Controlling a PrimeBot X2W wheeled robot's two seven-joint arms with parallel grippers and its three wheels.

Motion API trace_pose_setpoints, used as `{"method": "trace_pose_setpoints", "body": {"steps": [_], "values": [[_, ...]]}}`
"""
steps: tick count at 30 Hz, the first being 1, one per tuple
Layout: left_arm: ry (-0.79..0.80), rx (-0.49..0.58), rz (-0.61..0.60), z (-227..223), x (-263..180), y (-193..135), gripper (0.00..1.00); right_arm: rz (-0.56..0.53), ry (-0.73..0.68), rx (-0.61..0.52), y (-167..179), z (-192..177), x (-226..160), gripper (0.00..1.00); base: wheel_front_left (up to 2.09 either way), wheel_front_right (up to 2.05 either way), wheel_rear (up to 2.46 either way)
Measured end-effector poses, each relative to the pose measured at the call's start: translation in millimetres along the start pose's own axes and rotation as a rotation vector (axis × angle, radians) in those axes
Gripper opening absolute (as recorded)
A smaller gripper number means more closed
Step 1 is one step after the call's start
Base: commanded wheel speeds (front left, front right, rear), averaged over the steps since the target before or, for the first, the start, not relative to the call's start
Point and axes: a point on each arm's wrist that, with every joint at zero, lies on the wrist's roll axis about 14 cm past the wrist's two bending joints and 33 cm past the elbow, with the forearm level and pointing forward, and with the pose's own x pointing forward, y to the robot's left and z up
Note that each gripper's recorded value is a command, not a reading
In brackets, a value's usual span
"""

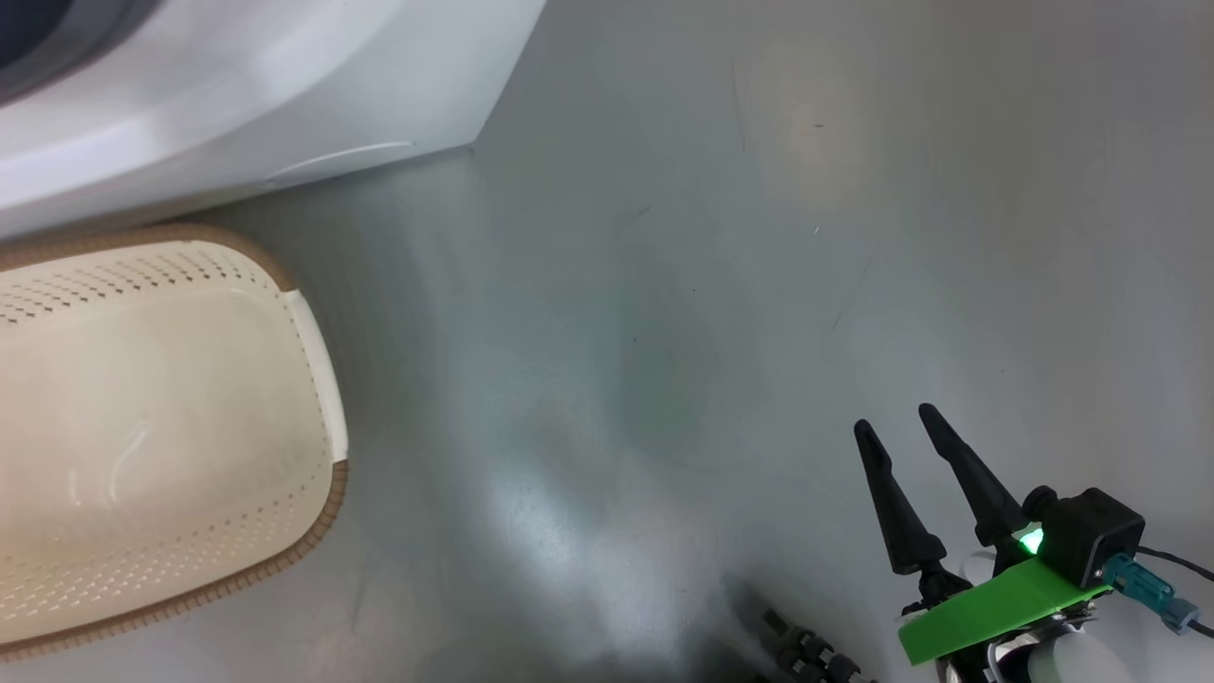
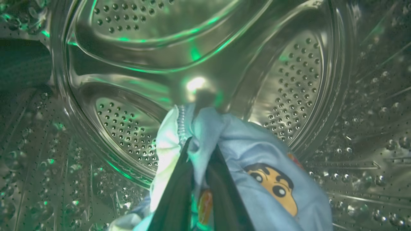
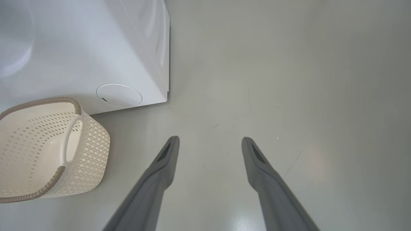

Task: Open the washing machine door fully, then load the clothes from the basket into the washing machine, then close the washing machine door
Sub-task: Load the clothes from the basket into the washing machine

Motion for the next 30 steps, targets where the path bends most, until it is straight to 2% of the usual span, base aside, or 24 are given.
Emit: {"method": "trace_pose_setpoints", "body": {"steps": [6, 13, 22, 24, 25, 26, 30], "values": [[-0.032, 0.014, -0.002, 5, 3, -1, 0.0, -0.003, 0.008, -0.005, -2, -2, 1, 1.0, 0.0, 0.0, 0.0], [-0.123, -0.003, 0.057, 28, 7, 10, 0.0, -0.008, 0.02, -0.006, -3, -6, 2, 1.0, 0.0, 0.0, 0.0], [0.082, 0.051, 0.044, -35, -10, 9, 0.0, -0.001, 0.013, -0.002, -1, -4, 2, 1.0, 0.0, 0.0, 0.0], [0.157, 0.068, 0.03, -56, -17, 8, 0.62, 0.001, 0.012, 0.0, 0, -4, 2, 1.0, 0.0, 0.0, 0.0], [0.177, 0.073, 0.027, -61, -19, 8, 0.84, 0.002, 0.012, 0.001, 0, -4, 2, 1.0, 0.0, 0.0, 0.0], [0.191, 0.074, 0.029, -63, -20, 9, 1.0, 0.003, 0.011, 0.001, 1, -4, 2, 1.0, 0.0, 0.0, 0.0], [0.224, 0.091, 0.029, -63, -21, 8, 1.0, 0.01, 0.002, 0.005, 3, -1, 2, 1.0, 0.0, 0.0, 0.0]]}}
